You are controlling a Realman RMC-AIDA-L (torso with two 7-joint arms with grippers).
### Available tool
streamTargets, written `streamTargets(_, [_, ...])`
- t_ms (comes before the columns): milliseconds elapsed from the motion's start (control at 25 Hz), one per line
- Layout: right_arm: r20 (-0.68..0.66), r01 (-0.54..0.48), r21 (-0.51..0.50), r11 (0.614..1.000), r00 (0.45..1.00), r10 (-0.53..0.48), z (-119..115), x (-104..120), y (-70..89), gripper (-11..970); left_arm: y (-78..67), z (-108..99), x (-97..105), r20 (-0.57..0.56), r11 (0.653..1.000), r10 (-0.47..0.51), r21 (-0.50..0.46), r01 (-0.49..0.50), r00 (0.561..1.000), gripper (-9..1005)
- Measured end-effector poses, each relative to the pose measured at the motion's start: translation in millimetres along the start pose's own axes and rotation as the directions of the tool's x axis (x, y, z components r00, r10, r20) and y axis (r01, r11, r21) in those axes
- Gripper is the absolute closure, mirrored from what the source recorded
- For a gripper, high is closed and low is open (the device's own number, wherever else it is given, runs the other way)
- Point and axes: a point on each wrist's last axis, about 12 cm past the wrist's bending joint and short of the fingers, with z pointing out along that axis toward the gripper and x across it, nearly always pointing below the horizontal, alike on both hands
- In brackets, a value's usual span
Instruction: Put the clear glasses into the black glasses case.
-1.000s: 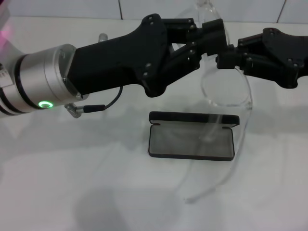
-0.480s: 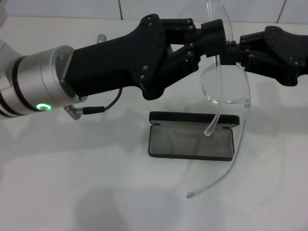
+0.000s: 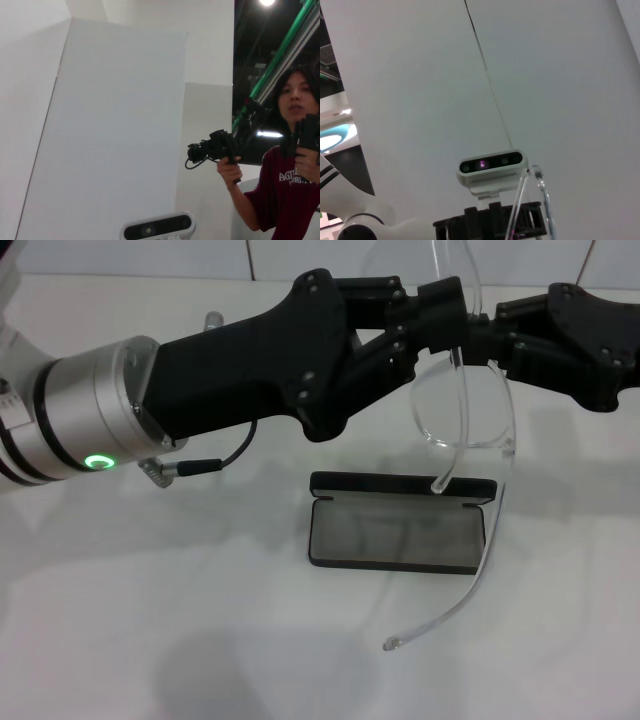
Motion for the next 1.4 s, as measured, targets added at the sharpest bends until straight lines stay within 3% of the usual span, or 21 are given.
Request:
streamTargets(960, [0.012,0.018,0.008,1.000,1.000,-0.018,-1,-2,-0.9,888,2.7,1,1,-0.014,1.000,0.012,-0.021,-0.012,1.000,871])
streamTargets(1200, [0.046,0.028,0.069,0.997,0.998,-0.031,-16,-3,-0.7,887,-8.8,-3,-7,0.015,0.996,0.026,0.087,-0.027,1.000,875])
streamTargets(1400, [0.217,0.059,0.094,0.994,0.973,-0.079,-50,-10,14.4,887,-15.6,-21,-11,0.043,0.997,0.036,0.069,-0.039,0.998,879])
